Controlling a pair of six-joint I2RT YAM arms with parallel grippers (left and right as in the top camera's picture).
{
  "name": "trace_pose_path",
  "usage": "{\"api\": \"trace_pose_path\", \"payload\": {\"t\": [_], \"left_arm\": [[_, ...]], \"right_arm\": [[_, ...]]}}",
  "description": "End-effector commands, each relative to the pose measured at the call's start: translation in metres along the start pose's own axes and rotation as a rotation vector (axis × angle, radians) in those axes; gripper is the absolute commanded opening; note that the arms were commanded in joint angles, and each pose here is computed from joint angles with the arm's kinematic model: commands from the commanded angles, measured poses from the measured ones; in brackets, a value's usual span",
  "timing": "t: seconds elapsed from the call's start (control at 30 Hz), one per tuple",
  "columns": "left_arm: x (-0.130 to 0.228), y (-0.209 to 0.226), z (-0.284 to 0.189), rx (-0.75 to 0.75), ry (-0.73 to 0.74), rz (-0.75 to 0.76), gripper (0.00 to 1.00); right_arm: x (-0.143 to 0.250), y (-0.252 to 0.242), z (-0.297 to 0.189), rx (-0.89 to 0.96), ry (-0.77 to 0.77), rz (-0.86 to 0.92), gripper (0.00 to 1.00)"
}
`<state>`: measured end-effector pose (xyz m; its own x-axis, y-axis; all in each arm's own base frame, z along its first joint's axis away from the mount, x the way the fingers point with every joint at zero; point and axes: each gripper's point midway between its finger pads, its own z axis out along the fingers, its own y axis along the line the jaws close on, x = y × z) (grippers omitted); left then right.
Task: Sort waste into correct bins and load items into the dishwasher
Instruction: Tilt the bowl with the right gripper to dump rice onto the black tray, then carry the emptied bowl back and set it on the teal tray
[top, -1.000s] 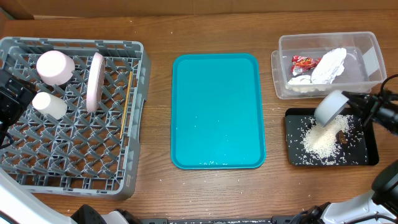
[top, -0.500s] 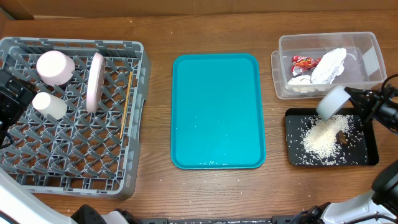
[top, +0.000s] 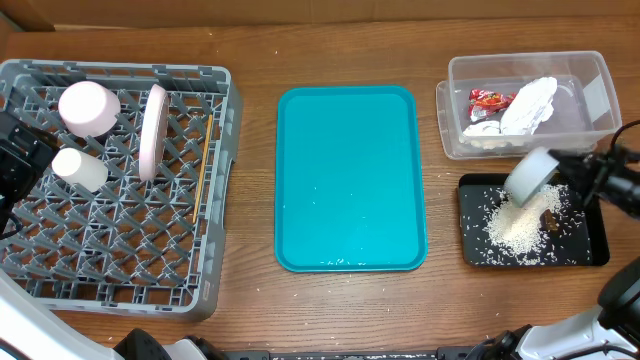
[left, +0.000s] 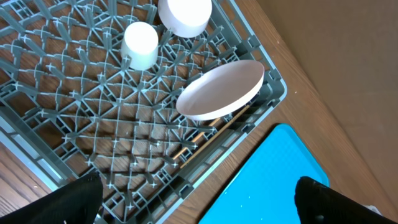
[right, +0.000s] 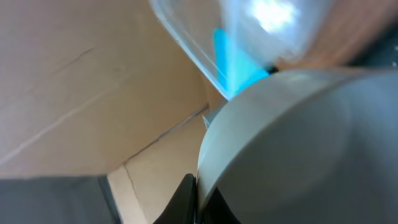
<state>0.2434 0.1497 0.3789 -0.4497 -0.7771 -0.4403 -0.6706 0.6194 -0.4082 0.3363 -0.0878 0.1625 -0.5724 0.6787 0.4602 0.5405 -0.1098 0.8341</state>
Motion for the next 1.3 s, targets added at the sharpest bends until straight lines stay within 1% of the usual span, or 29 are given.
{"api": "trace_pose_path", "payload": {"t": [0.0,0.13,0.23,0.3,0.33,0.5,0.6,0.7,0.87,0.9,1.03,1.1,1.17,1.27], "left_arm": [[0.0,-0.001,0.001,0.008,0.006,-0.012,1.0],[0.0,-0.001,0.001,0.008,0.006,-0.012,1.0],[0.0,-0.001,0.001,0.008,0.006,-0.012,1.0],[0.0,-0.001,0.001,0.008,0.006,-0.012,1.0],[0.0,-0.001,0.001,0.008,0.006,-0.012,1.0],[0.0,-0.001,0.001,0.008,0.006,-0.012,1.0],[0.0,-0.001,0.001,0.008,0.006,-0.012,1.0],[0.0,-0.001,0.001,0.008,0.006,-0.012,1.0],[0.0,-0.001,0.001,0.008,0.006,-0.012,1.0],[0.0,-0.001,0.001,0.008,0.006,-0.012,1.0],[0.0,-0.001,0.001,0.008,0.006,-0.012,1.0],[0.0,-0.001,0.001,0.008,0.006,-0.012,1.0],[0.0,-0.001,0.001,0.008,0.006,-0.012,1.0],[0.0,-0.001,0.001,0.008,0.006,-0.012,1.0]], "right_arm": [[0.011,-0.005,0.003,0.07,0.004,-0.004,0.04],[0.027,-0.007,0.019,0.161,0.029,-0.074,0.04],[0.05,0.006,0.035,0.212,0.063,-0.182,0.04],[0.074,0.016,0.051,0.298,0.072,-0.261,0.04],[0.095,0.02,0.065,0.383,0.066,-0.318,0.04],[0.151,0.025,0.115,0.464,0.126,-0.478,0.04],[0.177,0.012,0.153,0.545,0.132,-0.578,0.04],[0.194,-0.01,0.189,0.656,0.07,-0.691,0.04],[0.22,-0.047,0.233,0.773,-0.02,-0.838,0.04],[0.226,-0.055,0.241,0.79,-0.025,-0.862,0.04],[0.257,-0.087,0.27,0.811,0.036,-0.971,0.04],[0.265,-0.1,0.277,0.832,0.042,-1.012,0.16],[0.267,-0.109,0.279,0.857,0.025,-1.049,0.35],[0.269,-0.108,0.278,0.864,0.013,-1.067,0.62]]}}
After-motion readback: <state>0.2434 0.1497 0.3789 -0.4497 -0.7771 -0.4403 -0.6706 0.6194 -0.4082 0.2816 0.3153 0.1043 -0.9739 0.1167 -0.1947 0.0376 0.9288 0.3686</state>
